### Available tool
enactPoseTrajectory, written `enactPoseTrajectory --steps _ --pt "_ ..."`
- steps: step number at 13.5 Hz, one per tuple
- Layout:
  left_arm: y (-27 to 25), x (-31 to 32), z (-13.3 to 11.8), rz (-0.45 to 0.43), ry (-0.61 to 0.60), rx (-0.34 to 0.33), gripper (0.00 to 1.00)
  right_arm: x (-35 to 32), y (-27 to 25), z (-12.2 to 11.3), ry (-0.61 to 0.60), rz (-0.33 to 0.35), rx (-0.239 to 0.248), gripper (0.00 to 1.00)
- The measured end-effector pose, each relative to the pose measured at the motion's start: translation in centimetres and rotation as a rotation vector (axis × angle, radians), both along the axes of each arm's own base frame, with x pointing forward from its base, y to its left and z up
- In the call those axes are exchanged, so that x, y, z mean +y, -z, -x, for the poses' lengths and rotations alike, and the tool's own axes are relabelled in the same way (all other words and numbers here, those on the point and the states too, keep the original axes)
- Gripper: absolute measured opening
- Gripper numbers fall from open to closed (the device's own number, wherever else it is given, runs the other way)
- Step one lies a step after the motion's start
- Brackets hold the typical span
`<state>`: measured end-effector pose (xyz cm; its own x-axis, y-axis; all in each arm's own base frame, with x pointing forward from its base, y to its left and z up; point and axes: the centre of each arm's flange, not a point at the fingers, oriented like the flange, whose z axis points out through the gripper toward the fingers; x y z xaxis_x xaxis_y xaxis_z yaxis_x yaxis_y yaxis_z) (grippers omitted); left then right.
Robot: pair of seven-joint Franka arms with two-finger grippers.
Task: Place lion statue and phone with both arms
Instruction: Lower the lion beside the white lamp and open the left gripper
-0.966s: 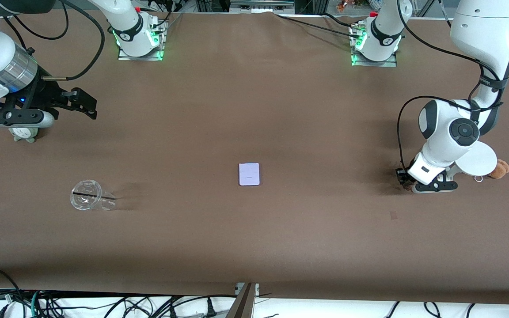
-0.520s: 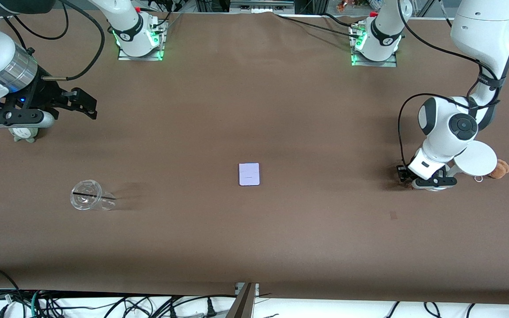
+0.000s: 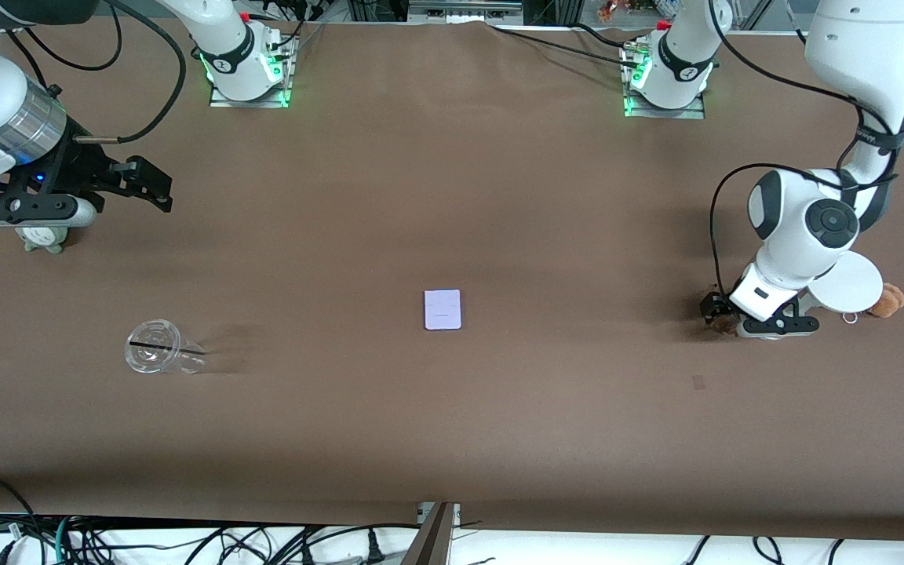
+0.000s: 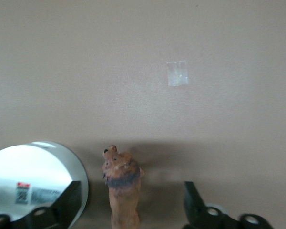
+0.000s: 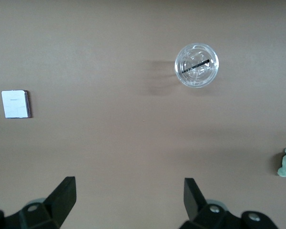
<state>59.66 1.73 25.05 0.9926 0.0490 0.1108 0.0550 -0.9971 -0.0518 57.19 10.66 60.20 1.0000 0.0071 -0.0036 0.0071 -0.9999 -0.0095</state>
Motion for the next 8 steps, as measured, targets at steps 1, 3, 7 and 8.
enactPoseTrajectory --steps 1,3,7,8 --pt "-1.8 -0.5 -0.4 0.003 -0.019 0.012 1.0 0.0 0.0 0.0 0.0 0.0 0.0 1.0" --pt "-5.5 -2.0 -0.9 0.014 -0.07 0.02 1.0 0.0 0.0 0.0 0.0 0.0 0.0 1.0" --pt "-14.0 -5.5 -1.8 0.011 -0.131 0.108 1.0 0.0 0.0 0.0 0.0 0.0 -0.001 1.0" --pt "-16.9 -5.7 -2.0 0.004 -0.136 0.134 1.0 0.0 0.0 0.0 0.0 0.0 -0.001 1.0"
